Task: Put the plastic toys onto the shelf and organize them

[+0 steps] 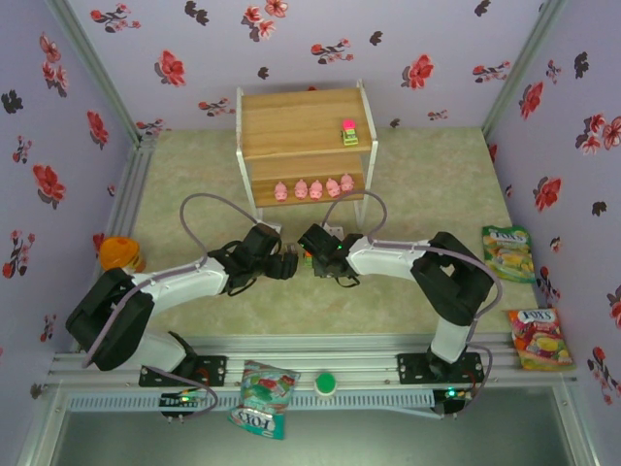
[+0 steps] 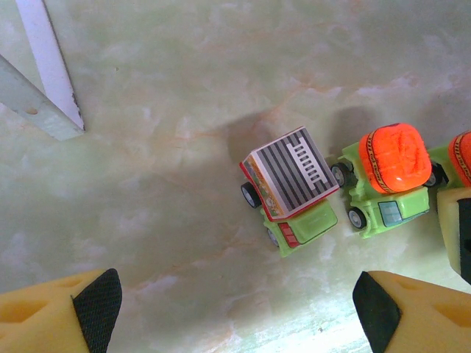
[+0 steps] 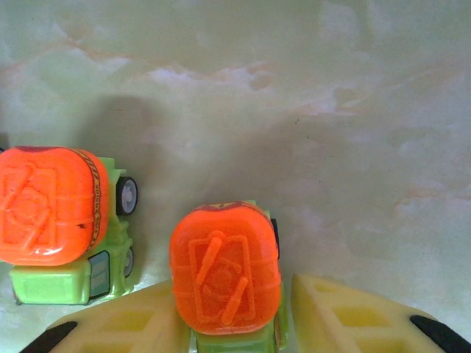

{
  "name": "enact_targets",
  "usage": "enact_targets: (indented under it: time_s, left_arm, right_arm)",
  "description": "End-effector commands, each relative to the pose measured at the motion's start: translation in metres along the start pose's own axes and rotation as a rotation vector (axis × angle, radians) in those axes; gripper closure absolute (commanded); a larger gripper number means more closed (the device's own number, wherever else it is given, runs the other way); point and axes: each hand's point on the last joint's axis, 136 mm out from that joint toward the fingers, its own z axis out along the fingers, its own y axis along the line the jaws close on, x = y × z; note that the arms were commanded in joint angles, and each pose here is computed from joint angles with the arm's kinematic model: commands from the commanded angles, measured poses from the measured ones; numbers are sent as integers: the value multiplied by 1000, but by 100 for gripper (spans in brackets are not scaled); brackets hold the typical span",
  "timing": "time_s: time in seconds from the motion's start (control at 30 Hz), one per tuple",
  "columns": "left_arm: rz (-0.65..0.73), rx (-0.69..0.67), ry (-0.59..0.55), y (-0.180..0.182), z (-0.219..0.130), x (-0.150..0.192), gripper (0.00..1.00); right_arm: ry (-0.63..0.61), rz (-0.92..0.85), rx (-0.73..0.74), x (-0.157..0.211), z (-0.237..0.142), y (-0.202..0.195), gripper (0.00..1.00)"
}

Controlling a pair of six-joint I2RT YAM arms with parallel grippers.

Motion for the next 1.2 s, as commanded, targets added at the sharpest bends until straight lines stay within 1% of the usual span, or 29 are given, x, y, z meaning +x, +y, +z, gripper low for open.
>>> enact_targets:
  time_s: [0.0,0.4,0.47,0.6,0.8,1.17]
  left_arm:
    - [-22,7,5,2,1,1,13]
    - [-17,34,16,-3,3,3,13]
    - [-15,40,16,-5,3,2,13]
    - [-15,44,16,-5,3,3,13]
    - [-13,44,17,-6,3,3,13]
    - [-16,48,15,-6,3,2,13]
  right_arm:
    - [23,-8,15,9,7,0,60]
    - [21,-50,52,10,7,0,59]
    - [21,-52,56,9,8,-1,61]
    - [17,-58,66,7,7,-1,66]
    - [9,-64,74,6,2,-3,71]
    - [-15,-75,74,0,-16,-4,72]
